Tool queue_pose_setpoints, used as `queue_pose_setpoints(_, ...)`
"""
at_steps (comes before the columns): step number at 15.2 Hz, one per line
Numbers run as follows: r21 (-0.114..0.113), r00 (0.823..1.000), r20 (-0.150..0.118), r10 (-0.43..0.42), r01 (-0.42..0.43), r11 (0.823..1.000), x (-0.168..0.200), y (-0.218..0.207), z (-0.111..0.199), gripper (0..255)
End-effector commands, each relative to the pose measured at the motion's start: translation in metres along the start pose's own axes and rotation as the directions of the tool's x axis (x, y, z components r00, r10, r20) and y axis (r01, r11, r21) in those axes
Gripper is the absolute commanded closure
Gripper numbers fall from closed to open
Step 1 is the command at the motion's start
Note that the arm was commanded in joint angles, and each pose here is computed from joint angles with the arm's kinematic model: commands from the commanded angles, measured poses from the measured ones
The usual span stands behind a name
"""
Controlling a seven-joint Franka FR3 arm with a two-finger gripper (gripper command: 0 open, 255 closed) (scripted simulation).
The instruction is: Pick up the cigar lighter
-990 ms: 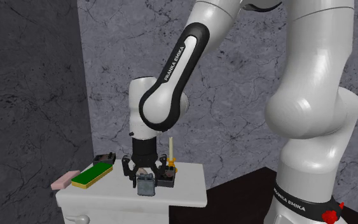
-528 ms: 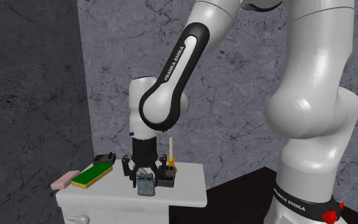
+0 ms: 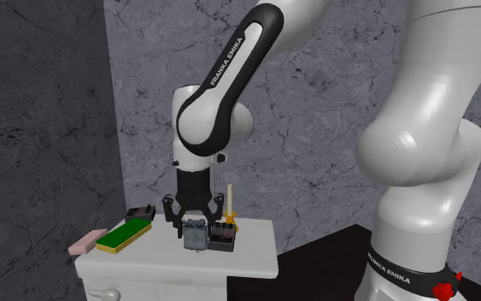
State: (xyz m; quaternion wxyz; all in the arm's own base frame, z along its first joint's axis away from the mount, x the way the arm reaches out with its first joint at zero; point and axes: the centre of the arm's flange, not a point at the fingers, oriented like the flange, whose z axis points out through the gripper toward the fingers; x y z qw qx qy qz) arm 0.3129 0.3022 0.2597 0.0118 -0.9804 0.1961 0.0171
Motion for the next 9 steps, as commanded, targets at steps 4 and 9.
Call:
queue_pose_setpoints(4, 0.0, 1.0, 0.001, 0.0, 0.0, 1.0, -0.001, 0.0, -0.027, 255)
queue_pose_setpoints(9, 0.0, 1.0, 0.001, 0.0, 0.0, 1.0, -0.002, 0.0, -0.043, 255)
